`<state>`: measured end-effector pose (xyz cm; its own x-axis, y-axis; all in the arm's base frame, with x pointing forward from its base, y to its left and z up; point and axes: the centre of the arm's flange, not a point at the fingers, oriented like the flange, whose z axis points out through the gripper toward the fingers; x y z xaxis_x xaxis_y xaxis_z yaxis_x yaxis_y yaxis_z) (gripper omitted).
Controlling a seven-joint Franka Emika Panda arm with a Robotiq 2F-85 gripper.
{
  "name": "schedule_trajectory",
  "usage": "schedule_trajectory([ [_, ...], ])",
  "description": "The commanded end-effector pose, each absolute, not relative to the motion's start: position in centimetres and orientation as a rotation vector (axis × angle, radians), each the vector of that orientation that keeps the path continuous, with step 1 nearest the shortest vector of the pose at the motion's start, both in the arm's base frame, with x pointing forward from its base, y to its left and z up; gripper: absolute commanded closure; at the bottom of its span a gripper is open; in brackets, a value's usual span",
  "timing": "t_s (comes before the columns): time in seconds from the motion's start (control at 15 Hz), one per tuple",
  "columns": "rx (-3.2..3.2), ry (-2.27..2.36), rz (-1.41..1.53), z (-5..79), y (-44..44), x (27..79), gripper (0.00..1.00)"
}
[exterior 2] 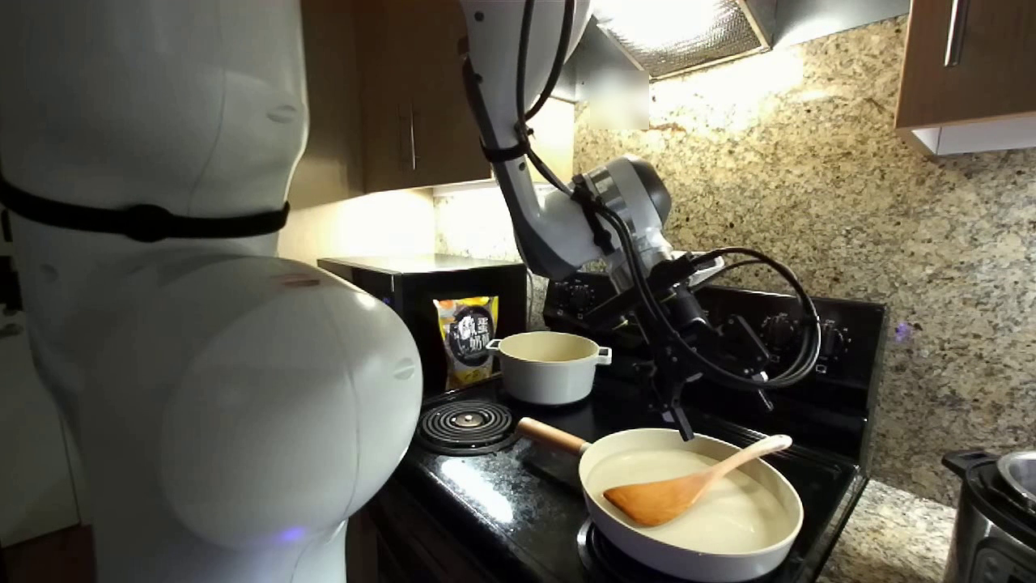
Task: Stir the water in the pan with the spatula
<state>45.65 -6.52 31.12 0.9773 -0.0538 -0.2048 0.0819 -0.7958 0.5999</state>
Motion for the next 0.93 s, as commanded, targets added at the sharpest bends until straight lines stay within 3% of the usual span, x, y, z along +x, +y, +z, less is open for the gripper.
schedule_trajectory([
  [0.0, 2.451, 0.042, -0.297, 33.1, -6.8, 42.7, 0.00],
  [0.87, 2.424, -0.038, -0.064, 34.7, -7.4, 36.3, 0.00],
])
